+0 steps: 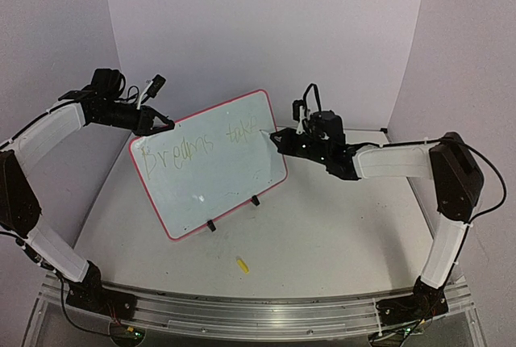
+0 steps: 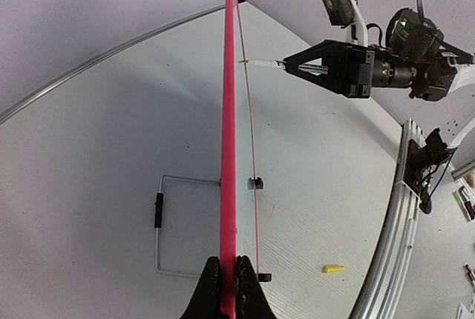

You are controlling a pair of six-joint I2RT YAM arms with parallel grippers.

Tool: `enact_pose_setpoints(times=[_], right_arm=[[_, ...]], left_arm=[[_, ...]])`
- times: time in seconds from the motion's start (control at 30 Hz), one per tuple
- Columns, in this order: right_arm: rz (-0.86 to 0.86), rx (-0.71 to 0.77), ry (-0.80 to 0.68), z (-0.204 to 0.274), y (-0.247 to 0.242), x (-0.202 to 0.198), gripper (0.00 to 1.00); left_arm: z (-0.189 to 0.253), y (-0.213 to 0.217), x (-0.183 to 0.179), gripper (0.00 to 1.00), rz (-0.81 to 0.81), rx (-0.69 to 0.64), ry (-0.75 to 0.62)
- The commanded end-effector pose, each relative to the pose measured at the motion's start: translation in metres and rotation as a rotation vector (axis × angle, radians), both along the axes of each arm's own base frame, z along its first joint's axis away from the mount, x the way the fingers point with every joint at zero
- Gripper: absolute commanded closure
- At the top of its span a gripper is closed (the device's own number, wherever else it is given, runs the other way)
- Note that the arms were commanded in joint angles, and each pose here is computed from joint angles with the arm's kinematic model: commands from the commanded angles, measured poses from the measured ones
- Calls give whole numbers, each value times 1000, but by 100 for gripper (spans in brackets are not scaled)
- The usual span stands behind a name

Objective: Write a sentence on the whiteboard

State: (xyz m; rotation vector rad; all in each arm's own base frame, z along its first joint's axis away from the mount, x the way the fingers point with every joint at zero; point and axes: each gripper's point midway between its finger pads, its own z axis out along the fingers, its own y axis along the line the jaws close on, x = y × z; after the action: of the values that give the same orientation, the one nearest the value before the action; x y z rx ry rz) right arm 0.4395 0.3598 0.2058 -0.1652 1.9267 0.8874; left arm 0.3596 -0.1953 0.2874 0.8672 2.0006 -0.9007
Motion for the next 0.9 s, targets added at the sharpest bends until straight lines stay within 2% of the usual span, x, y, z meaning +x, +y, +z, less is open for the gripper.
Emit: enact_pose_setpoints(times=[0.0,0.37,0.7,0.87], right_arm=[[-11,14,-57,30,-9,-4,100],[222,89,-128,79,-8,-66,100],[314,37,-75,72,-5,-105,100],[387,-38,-18,59,21,-134,100]], left_arm=[[-22,-15,-16,100,-82,10,58],[-24,-15,-13,100,-69,7,57],[-24,-18,-16,100,-72,2,53],[-26,-18,-16,100,-71,4,58]])
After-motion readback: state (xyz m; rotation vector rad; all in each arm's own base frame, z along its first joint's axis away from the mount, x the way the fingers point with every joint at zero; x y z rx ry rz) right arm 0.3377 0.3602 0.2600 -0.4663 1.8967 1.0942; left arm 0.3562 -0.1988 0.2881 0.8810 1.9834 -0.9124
